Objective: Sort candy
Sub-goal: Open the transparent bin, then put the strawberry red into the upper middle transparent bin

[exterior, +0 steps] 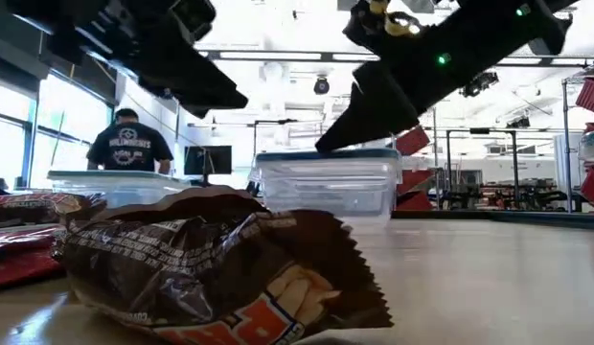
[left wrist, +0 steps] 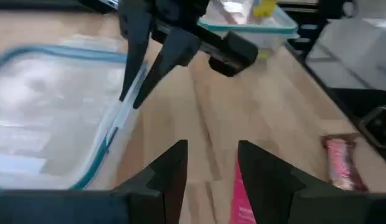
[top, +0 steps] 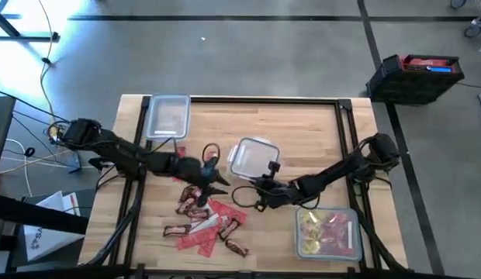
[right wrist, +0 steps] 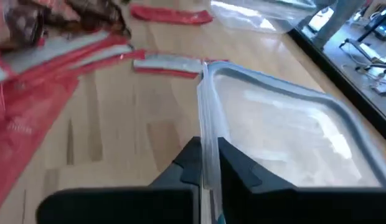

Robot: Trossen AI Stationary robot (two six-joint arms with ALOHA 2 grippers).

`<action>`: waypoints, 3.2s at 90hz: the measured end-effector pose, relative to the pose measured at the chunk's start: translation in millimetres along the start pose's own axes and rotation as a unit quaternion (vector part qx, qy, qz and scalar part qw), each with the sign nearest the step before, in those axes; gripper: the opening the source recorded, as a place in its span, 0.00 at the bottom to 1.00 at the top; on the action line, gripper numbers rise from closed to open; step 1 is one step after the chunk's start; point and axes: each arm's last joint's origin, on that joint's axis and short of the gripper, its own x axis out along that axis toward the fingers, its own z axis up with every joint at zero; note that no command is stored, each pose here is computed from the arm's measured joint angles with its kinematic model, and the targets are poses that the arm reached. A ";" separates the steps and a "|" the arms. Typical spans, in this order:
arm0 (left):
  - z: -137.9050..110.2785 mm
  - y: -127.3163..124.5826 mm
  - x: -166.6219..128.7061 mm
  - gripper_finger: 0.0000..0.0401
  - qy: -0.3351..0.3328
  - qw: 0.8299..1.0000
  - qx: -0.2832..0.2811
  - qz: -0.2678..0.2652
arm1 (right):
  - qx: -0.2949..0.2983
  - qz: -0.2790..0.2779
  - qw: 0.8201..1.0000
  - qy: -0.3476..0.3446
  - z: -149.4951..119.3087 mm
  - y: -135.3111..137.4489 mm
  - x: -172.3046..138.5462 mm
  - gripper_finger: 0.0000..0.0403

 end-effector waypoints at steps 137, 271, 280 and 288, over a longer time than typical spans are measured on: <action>-40.4 -4.1 33.7 0.32 0.048 0.989 0.002 0.142 | 0.127 -0.229 0.960 0.102 19.6 -137.7 -61.0 0.00; -40.3 -0.6 34.1 0.32 0.048 0.988 -0.015 0.144 | 0.115 -0.243 0.897 0.350 -58.2 -240.5 46.2 0.35; -39.3 -0.6 32.1 0.32 0.051 0.988 -0.014 0.143 | 0.113 -0.231 0.904 0.343 -52.9 -238.4 41.8 0.35; -32.9 -0.5 26.2 0.32 0.044 0.989 -0.016 0.142 | 0.121 -0.200 0.916 0.327 -43.9 -232.9 35.3 0.35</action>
